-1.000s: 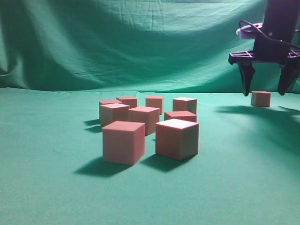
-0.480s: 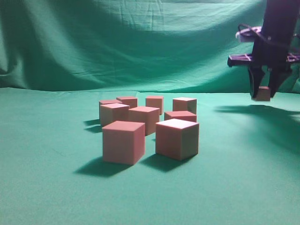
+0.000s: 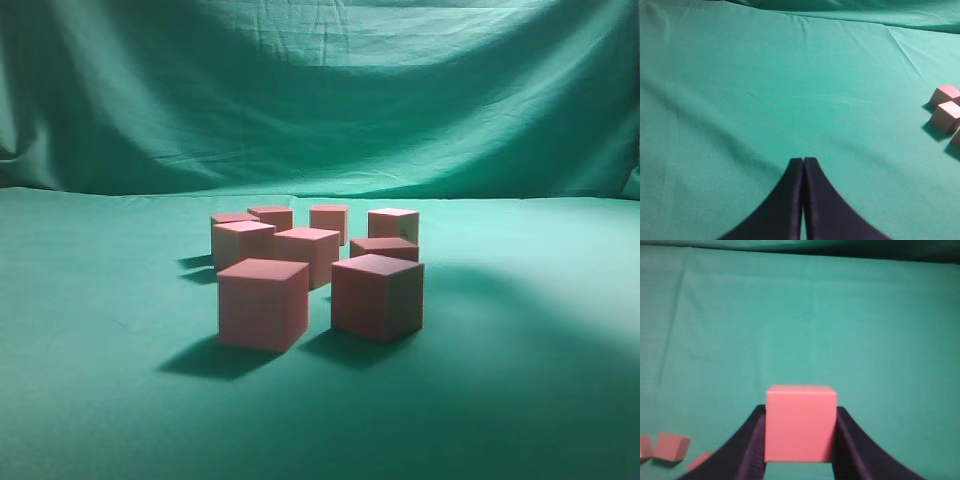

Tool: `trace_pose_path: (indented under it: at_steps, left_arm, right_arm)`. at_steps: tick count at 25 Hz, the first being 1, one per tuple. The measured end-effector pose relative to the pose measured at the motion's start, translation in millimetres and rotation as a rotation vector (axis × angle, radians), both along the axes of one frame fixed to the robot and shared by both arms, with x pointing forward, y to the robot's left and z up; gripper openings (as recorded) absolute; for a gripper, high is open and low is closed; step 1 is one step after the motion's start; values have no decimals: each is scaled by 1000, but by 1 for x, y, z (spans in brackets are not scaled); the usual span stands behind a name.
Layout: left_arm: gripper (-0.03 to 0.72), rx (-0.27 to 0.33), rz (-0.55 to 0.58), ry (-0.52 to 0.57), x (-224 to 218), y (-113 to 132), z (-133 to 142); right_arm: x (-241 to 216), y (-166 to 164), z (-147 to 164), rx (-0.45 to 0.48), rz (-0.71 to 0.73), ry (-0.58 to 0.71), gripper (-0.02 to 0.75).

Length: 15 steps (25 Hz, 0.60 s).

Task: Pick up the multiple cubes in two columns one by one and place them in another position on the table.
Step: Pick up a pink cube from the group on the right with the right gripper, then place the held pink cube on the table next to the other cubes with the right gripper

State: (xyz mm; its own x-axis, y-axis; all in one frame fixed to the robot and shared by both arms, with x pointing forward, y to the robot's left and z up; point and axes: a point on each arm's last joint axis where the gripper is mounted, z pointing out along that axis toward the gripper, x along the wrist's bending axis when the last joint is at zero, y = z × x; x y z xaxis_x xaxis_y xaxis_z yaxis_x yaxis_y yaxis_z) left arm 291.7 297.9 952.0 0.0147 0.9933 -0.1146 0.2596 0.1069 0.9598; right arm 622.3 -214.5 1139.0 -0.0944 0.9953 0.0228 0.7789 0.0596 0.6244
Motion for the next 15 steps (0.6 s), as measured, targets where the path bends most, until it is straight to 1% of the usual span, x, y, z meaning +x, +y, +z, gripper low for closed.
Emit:
trace_pose_path:
  at_steps: [2, 5, 8, 12, 15]
  left_arm:
    - [0, 0, 0, 0, 0, 0, 0]
    - [0, 0, 0, 0, 0, 0, 0]
    - [0, 0, 0, 0, 0, 0, 0]
    - [0, 0, 0, 0, 0, 0, 0]
    - [0, 0, 0, 0, 0, 0, 0]
  right_arm:
    - [-26, 9, 16, 8, 40, -33, 259]
    - [-60, 24, 15, 11, 111, -39, 259]
    - [-89, 45, -5, 6, 206, -11, 259]
    - [-123, 83, -37, -17, 361, 73, 259]
    - [-146, 113, -50, -24, 483, 97, 259]
